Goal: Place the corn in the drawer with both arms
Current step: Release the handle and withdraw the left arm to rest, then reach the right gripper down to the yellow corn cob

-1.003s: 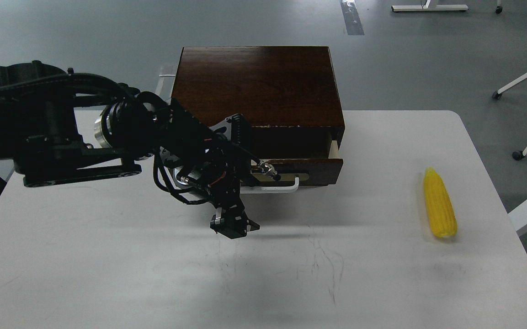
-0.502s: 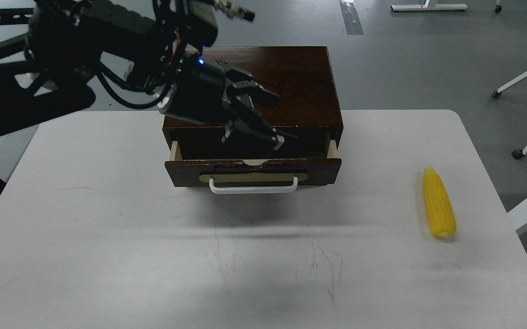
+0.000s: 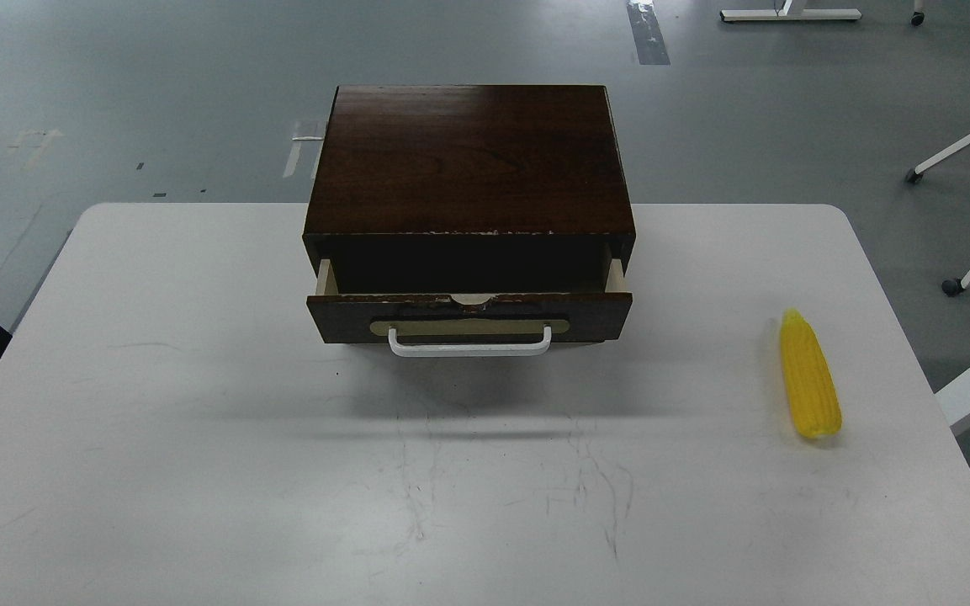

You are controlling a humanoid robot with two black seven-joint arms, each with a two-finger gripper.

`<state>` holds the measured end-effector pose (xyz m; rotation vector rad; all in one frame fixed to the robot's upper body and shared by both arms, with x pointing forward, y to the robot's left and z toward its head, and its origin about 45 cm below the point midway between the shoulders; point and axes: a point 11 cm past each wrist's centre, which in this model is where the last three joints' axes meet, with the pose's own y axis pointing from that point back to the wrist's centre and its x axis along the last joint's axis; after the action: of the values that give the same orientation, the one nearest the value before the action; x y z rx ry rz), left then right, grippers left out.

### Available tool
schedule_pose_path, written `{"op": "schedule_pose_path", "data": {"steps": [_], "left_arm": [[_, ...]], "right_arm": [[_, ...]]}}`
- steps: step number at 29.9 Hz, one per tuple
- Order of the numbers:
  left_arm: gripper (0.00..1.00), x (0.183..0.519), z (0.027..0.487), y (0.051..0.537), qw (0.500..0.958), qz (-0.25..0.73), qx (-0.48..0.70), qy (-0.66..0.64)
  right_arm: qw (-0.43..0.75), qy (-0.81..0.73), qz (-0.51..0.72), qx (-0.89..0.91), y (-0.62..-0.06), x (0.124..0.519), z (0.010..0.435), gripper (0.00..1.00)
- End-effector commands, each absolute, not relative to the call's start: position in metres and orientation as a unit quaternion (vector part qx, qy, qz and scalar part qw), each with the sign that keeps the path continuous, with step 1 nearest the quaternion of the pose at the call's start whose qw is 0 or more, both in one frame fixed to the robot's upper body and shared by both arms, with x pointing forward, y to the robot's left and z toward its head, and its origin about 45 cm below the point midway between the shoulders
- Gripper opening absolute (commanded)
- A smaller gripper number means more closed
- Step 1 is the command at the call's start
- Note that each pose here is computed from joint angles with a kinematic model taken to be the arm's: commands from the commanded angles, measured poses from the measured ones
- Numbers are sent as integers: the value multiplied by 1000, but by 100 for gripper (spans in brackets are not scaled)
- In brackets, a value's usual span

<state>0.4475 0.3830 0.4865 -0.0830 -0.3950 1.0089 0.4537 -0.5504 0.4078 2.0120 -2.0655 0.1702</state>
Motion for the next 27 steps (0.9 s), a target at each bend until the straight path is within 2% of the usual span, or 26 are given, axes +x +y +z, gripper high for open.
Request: {"op": "schedule_pose_path", "data": {"steps": [1,6,14,21,27], "left_arm": [[98,470,461,419,814,558,-124,-108],[98,477,448,427,790,581,-187,-61],[98,481,434,418,773,577,-263,-17],[98,483,432,411,775,572,-270,-12],[98,483,436,414,772,572,-277,-14]], "right_arm": [[235,-657,104,708,-518,472,408,100],[338,-600,139,711,-495,483,397,100],[461,-467,146,740,-444,481,335,100],[492,-382,125,772,-438,435,307,100],[502,-331,127,789,-435,395,302,100]]}}
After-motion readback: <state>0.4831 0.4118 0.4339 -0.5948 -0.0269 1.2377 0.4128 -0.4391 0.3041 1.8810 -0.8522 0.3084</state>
